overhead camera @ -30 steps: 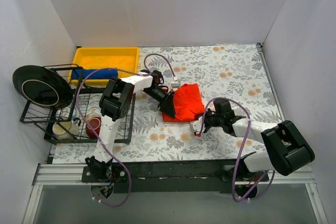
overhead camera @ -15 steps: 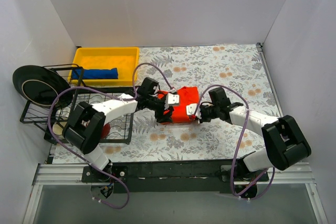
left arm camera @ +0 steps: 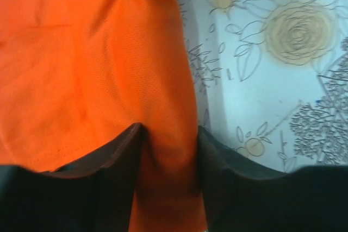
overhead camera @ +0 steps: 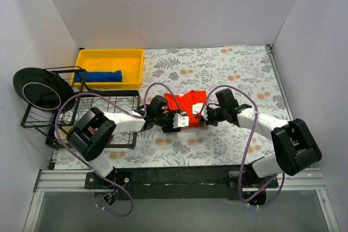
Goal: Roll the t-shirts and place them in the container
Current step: Roll the T-shirt to the center of the board.
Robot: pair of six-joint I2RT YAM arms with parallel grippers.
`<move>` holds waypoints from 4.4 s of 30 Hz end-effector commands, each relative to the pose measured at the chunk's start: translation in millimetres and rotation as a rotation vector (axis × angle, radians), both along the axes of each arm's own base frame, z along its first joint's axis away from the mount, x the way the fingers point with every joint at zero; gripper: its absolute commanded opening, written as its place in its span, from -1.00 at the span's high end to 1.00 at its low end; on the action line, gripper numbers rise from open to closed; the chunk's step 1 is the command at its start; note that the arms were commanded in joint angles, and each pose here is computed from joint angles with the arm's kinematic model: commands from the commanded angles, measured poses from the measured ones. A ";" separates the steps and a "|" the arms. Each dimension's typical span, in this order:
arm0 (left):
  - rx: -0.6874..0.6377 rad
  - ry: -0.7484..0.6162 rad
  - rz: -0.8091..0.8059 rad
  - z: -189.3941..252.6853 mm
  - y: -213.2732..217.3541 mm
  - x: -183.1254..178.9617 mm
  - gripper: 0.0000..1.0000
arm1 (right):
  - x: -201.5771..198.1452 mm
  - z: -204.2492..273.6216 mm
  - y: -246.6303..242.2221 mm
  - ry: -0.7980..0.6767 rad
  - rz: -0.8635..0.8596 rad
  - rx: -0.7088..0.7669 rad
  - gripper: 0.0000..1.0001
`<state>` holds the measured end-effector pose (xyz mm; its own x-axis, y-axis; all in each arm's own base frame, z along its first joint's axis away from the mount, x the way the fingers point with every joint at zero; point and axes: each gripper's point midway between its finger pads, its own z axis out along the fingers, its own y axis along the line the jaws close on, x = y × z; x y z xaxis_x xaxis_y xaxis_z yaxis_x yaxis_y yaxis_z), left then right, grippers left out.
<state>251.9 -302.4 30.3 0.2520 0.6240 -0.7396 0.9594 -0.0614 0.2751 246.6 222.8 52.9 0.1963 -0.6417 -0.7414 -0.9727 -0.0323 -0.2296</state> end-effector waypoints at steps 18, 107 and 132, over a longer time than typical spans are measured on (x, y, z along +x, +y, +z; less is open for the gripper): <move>-0.067 0.542 -0.007 15.9 -9.7 -14.1 1.00 | -12.1 5.7 -4.8 -0.131 0.044 0.042 -0.97; 0.126 1.090 0.059 38.6 30.1 11.3 1.00 | -44.4 6.0 -38.7 0.911 0.066 -0.134 0.85; -0.009 0.574 0.250 73.8 48.4 95.0 0.13 | 42.4 -58.6 -10.3 1.164 -0.201 -0.231 0.87</move>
